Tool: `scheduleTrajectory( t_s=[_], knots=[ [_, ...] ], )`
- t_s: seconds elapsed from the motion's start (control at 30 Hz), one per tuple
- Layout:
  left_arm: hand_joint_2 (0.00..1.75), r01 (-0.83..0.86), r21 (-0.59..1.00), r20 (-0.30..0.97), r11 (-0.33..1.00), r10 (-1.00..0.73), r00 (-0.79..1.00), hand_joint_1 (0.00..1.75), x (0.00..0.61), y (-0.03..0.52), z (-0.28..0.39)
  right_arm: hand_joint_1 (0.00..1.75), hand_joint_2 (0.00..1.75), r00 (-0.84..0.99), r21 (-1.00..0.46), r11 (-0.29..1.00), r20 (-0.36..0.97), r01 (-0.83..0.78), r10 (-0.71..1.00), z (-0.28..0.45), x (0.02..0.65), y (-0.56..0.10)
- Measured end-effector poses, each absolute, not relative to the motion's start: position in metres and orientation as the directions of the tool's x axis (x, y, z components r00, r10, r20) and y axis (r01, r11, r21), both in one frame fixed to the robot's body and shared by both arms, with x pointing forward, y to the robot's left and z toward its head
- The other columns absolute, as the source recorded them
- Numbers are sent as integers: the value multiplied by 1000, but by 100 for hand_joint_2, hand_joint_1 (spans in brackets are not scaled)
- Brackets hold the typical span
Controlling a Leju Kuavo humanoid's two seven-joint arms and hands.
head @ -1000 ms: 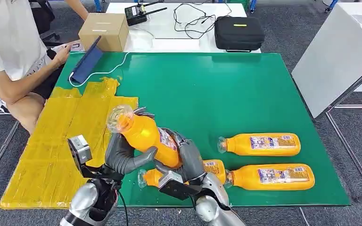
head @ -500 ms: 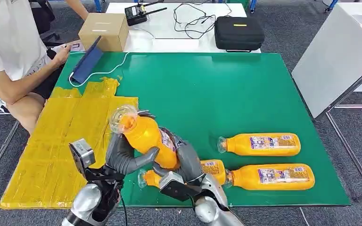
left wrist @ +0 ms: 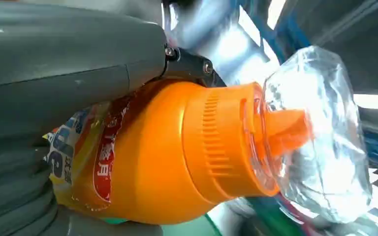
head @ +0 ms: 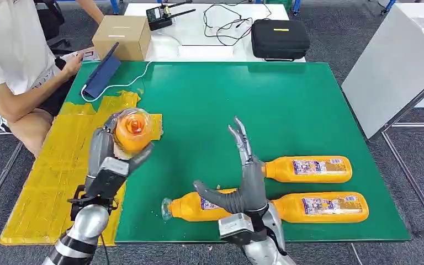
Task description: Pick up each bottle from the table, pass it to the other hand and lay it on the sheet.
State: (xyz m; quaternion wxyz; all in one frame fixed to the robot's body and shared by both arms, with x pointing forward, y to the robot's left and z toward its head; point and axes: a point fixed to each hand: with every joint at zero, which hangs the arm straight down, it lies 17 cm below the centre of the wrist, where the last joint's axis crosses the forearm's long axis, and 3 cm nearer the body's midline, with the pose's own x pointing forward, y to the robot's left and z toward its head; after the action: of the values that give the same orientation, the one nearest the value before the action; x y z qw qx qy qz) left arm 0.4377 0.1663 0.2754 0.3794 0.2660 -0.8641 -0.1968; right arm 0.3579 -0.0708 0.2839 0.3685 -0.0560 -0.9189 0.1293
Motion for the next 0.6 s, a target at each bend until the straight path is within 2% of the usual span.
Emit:
scheduleTrajectory(
  t_s=[0.07,0.53,0.6],
  knots=[
    [175,-358,606,481,711,-686,-546,175,445,169,272,0,175,-737,-260,966,649,17,188,295,354,-77],
    [175,-356,644,471,677,-718,-513,175,461,174,258,0,175,-757,-234,971,627,39,182,311,346,-89],
    [175,-363,707,418,607,-773,-478,175,466,173,251,0,175,-771,-226,973,613,40,174,314,343,-90]
  ],
)
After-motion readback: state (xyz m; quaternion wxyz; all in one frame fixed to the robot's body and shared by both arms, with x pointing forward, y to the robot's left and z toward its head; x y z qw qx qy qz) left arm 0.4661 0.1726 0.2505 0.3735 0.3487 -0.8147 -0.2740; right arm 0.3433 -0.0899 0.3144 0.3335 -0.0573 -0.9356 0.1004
